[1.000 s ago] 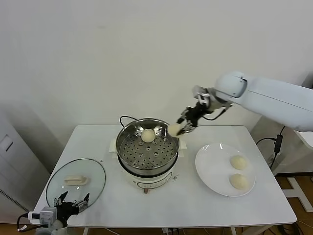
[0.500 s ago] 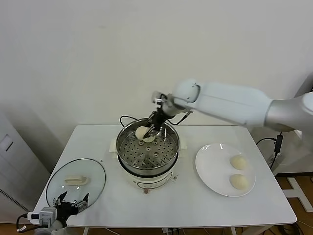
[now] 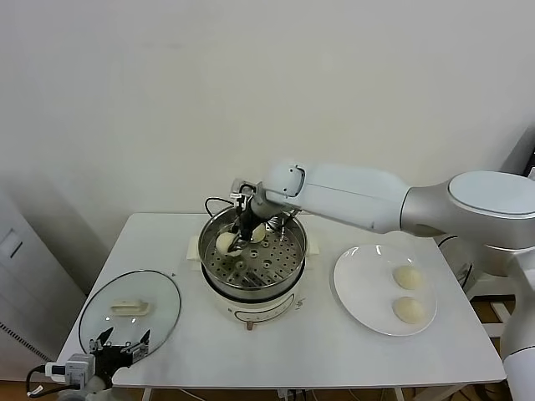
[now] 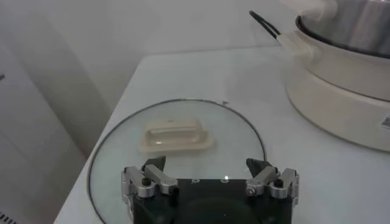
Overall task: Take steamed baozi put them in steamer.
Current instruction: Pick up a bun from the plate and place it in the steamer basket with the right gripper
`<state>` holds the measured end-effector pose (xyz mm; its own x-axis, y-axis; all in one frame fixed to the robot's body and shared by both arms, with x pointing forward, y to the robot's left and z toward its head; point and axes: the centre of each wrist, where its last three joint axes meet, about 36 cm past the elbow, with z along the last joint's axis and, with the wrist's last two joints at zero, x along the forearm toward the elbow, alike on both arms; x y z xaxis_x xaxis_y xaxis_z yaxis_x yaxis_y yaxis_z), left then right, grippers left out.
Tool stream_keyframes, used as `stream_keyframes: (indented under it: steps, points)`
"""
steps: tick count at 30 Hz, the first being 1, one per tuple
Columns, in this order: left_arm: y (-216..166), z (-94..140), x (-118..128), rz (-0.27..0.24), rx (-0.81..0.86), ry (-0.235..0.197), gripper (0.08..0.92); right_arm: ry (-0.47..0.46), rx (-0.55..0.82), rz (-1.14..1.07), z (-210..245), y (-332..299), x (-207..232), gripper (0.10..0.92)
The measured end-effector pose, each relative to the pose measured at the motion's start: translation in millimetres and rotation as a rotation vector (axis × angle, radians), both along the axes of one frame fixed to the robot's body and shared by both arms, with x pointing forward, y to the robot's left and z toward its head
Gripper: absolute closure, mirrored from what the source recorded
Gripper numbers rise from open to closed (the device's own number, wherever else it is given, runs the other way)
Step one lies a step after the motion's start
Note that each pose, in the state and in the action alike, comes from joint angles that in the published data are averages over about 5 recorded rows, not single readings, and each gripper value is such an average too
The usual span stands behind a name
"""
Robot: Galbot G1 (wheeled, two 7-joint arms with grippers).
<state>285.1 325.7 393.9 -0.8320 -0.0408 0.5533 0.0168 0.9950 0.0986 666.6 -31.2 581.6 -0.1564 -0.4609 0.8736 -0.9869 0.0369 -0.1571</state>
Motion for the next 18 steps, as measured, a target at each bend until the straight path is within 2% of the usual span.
stream_keyframes:
  steps: [4, 14, 18]
  points:
    - [0.4, -0.8, -1.6, 0.005, -0.002, 0.002, 0.177, -0.003, -0.005, -0.01, -5.1, 4.3, -1.3, 0.547]
    - [2.2, -1.8, -5.1, 0.012, -0.002, 0.004, 0.177, -0.016, 0.005, -0.031, 6.4, 1.7, 0.6, 0.272]
    - [2.4, -1.6, -6.0, 0.014, -0.003, 0.003, 0.177, -0.021, 0.006, -0.025, 24.8, -13.9, 4.5, 0.208]
